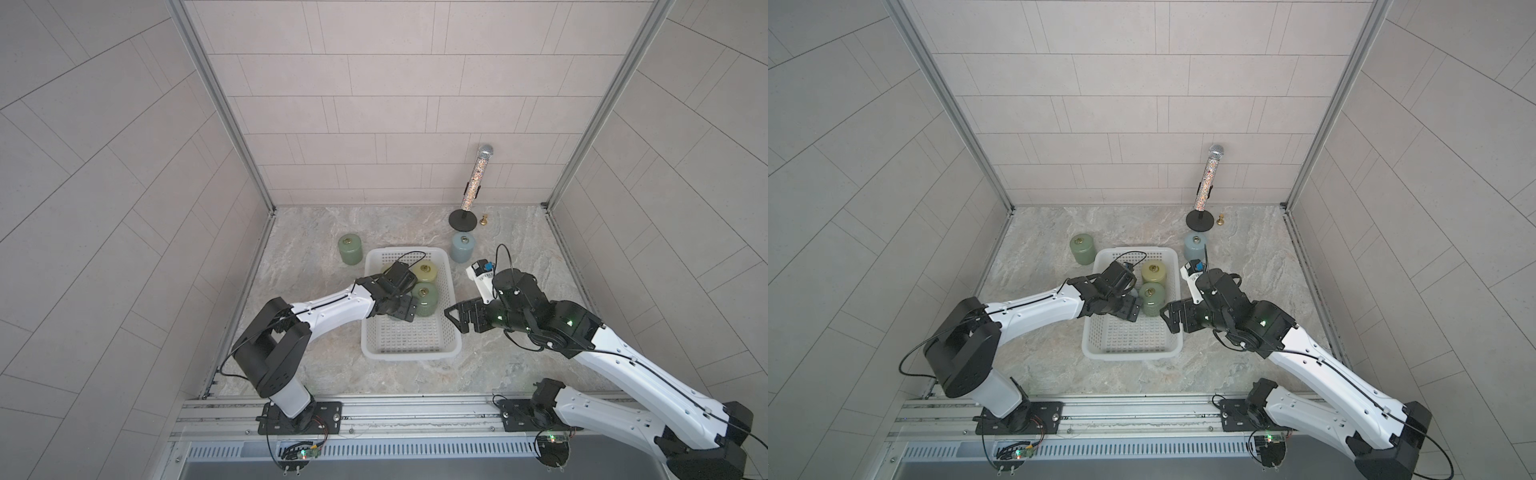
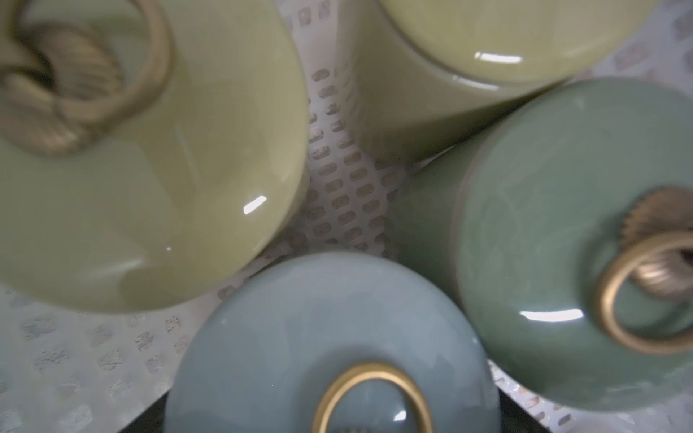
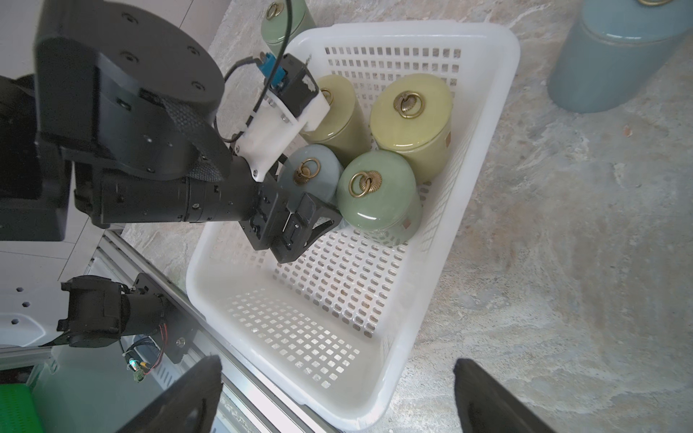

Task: Take the tea canister out of the basket
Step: Pick up the tea canister from the basket, then place the tea canister at the center of the board, then pick up the tea canister from the basket.

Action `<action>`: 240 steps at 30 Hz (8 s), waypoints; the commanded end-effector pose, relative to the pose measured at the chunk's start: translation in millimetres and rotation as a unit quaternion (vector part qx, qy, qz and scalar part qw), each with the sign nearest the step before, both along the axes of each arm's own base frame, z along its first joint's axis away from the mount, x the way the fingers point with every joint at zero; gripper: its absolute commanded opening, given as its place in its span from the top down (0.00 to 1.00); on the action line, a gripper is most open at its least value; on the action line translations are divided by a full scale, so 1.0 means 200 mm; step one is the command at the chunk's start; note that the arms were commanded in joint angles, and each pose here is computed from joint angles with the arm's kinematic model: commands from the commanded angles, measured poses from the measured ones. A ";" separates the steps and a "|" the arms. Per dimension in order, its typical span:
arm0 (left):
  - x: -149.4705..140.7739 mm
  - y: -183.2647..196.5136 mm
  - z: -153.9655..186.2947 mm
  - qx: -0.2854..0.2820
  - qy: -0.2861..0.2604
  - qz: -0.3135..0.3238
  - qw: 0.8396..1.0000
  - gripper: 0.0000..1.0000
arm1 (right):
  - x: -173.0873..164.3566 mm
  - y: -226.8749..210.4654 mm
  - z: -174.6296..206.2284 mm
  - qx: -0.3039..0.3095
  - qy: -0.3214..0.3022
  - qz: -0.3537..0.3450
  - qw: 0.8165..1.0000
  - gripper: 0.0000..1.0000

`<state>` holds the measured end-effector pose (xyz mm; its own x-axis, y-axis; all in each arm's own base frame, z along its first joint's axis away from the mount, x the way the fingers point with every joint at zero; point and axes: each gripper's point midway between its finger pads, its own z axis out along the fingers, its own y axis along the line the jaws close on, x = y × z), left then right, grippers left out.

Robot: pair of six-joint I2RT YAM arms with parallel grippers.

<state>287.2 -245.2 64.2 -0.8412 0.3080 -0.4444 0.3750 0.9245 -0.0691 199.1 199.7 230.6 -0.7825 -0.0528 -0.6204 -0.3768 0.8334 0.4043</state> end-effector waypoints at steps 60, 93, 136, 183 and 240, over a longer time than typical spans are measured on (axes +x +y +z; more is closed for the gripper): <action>-0.11 0.59 0.85 0.004 -0.177 0.170 0.969 0.16 | -0.02 0.33 0.04 0.016 -0.003 0.096 0.995 0.00; 0.35 0.89 0.08 -0.020 -0.038 0.317 0.948 0.16 | 0.02 0.50 0.08 -0.006 -0.016 0.119 0.993 0.00; 0.30 0.91 0.33 -0.041 -0.060 0.319 0.945 0.00 | 0.03 0.42 0.04 -0.020 -0.020 0.091 0.995 0.00; -0.57 0.44 0.72 -0.299 0.024 0.068 0.952 0.00 | 0.48 0.31 -0.65 -0.207 0.048 -0.080 0.974 0.00; -0.46 0.34 0.84 -0.293 0.016 0.038 0.955 0.00 | 0.46 0.13 -0.14 -0.168 -0.040 -0.111 0.979 0.28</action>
<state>190.6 -170.8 217.4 -0.8894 -0.0693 -0.4518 0.2428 0.7658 -0.5954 287.4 240.1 171.7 -0.7893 -0.1224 -0.6016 -0.2155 0.9728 0.0848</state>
